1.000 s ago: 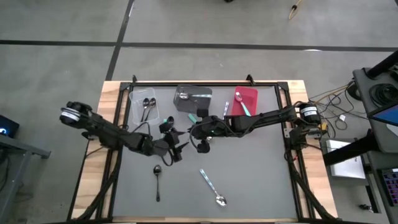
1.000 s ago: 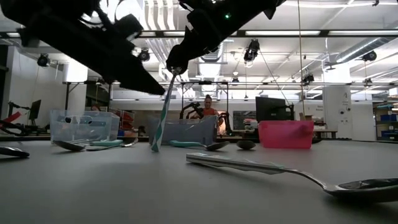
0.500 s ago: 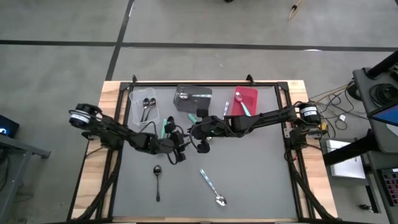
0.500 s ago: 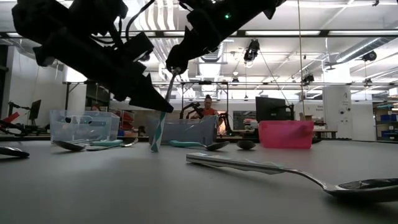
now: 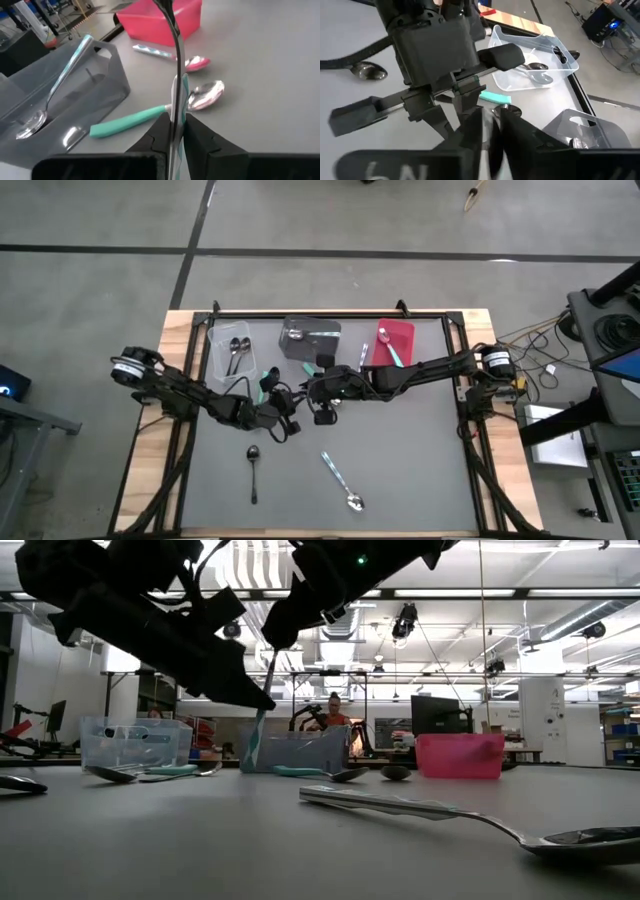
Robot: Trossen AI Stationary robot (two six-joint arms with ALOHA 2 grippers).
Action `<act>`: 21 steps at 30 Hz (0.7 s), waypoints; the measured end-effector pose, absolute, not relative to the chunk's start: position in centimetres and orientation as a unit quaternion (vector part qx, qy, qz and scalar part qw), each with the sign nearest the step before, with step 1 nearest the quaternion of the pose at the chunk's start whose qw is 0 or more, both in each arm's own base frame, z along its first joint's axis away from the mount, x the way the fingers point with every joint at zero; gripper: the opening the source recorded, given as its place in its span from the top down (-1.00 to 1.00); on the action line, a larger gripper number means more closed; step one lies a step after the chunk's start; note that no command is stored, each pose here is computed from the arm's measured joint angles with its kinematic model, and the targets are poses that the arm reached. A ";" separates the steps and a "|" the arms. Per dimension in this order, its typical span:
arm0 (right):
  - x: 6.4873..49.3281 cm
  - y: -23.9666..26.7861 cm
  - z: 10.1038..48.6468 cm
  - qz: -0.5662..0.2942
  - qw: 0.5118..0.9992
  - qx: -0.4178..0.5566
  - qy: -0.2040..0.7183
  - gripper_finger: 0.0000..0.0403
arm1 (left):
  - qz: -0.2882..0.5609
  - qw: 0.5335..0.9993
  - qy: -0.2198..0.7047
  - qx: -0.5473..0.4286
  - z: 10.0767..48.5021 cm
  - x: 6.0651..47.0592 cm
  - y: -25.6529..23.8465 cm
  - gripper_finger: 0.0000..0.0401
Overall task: Sort silverware by color (type)
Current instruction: Put the middle blue patterned spoon into the black bin
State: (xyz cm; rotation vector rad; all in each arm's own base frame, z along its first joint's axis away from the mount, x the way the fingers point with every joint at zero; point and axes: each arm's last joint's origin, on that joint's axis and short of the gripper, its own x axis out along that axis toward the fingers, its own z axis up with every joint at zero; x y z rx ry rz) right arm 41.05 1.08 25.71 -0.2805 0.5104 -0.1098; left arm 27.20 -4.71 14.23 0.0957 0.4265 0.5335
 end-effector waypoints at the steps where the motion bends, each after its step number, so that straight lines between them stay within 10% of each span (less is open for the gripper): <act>1: 41.1 1.1 25.8 -0.054 0.957 -0.138 0.248 0.62 | 0.263 0.942 0.206 0.042 14.3 27.2 -4.7 0.93; 10: 40.2 0.9 28.7 -0.099 0.967 -0.132 0.193 0.15 | 0.305 0.937 0.169 0.026 15.0 27.3 -4.5 0.93; 21: 37.0 2.3 33.9 -0.095 0.985 -0.088 0.116 0.08 | 0.384 0.915 0.119 0.025 16.6 26.9 -4.1 0.93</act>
